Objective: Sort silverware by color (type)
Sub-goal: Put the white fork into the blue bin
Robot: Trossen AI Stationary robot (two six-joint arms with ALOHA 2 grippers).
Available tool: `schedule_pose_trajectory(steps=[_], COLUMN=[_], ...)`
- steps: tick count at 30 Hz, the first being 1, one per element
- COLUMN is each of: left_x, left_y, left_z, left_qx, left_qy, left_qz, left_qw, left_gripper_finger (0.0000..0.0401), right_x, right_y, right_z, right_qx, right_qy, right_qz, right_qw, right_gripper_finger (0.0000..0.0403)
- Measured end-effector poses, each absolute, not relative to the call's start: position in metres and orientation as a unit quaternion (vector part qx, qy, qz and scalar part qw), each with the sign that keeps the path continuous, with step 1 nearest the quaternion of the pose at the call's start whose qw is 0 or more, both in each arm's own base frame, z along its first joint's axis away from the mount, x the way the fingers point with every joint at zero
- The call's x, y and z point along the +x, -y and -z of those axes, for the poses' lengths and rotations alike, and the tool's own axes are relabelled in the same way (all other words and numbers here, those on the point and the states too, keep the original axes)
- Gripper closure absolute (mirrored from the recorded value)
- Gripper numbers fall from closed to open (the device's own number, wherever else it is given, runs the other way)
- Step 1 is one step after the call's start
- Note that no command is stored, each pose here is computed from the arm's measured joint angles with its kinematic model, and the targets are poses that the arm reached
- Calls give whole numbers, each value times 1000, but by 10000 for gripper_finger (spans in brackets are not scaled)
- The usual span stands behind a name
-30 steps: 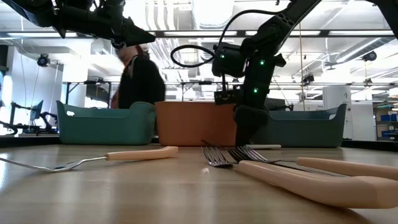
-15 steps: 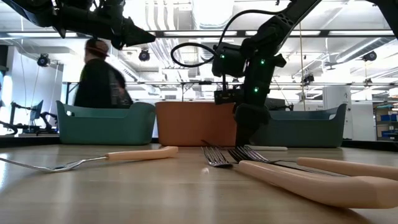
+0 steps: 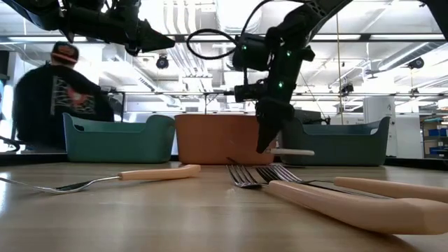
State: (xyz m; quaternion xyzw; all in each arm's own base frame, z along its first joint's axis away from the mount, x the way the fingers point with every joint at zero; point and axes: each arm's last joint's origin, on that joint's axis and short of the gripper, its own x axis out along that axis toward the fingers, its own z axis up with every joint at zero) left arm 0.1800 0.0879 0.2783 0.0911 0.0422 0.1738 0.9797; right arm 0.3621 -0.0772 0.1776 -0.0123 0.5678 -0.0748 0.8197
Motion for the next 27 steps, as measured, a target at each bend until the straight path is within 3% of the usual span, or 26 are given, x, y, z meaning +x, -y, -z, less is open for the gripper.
schedule_pose_trajectory(steps=[27], left_x=[180], left_y=[-88], left_z=[-278], left_qx=[91], left_qy=[-44], left_qz=[-174], left_qw=[980], left_gripper_finger=[363], right_x=[367], right_y=[84], right_z=[-257], right_qx=[-74], right_qy=[-549], right_qz=[62], right_qw=[831], right_gripper_finger=[390])
